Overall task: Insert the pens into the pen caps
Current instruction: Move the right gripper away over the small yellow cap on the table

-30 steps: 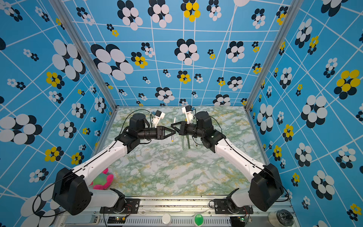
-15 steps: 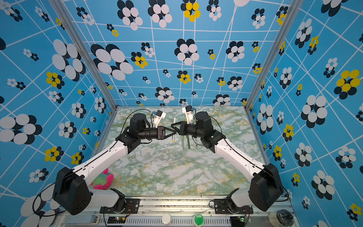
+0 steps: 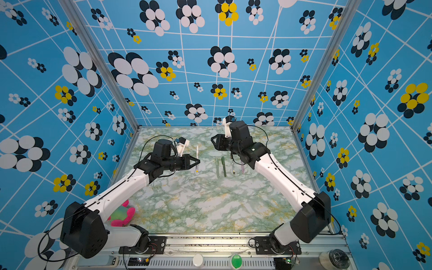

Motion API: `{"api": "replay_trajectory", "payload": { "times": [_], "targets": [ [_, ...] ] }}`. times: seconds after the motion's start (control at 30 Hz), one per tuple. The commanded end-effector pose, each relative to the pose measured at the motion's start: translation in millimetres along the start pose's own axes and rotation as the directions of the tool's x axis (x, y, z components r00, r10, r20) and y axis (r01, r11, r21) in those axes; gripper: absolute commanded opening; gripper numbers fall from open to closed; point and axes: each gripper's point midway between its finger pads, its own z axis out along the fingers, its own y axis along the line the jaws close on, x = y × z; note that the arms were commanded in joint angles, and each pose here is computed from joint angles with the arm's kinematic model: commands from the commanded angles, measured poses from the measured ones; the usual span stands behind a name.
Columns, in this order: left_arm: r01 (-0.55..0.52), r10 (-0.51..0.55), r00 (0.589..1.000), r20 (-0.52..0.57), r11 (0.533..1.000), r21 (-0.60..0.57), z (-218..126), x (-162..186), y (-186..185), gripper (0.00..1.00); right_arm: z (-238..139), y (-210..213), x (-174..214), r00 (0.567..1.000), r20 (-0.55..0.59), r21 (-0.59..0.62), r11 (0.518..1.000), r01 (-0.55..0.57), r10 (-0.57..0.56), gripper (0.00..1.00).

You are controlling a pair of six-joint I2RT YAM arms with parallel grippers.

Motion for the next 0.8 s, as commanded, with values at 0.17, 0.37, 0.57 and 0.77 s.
{"api": "replay_trajectory", "payload": {
  "times": [0.17, 0.37, 0.57, 0.77],
  "targets": [
    [-0.032, 0.025, 0.998, -0.056, 0.99, -0.136, -9.8, 31.8, 32.6, 0.0, 76.9, -85.2, 35.9, 0.942, -0.317, 0.389, 0.891, 0.234, -0.109, 0.41],
    [-0.027, 0.021, 0.999, -0.045, 0.987, -0.156, -17.9, 40.4, 38.7, 0.0, 146.1, -122.1, 48.8, 0.891, -0.426, 0.466, 0.805, 0.366, -0.159, 0.41],
    [-0.012, 0.004, 0.999, -0.048, 0.986, -0.166, -16.5, 44.5, 46.7, 0.0, 192.3, -144.6, 59.2, 0.881, -0.449, 0.474, 0.797, 0.374, -0.147, 0.38],
    [0.003, -0.014, 0.998, -0.062, 0.986, -0.168, -8.0, 46.1, 53.1, 0.0, 213.6, -170.7, 63.7, 0.902, -0.421, 0.486, 0.817, 0.311, -0.092, 0.34]
  ]
}}
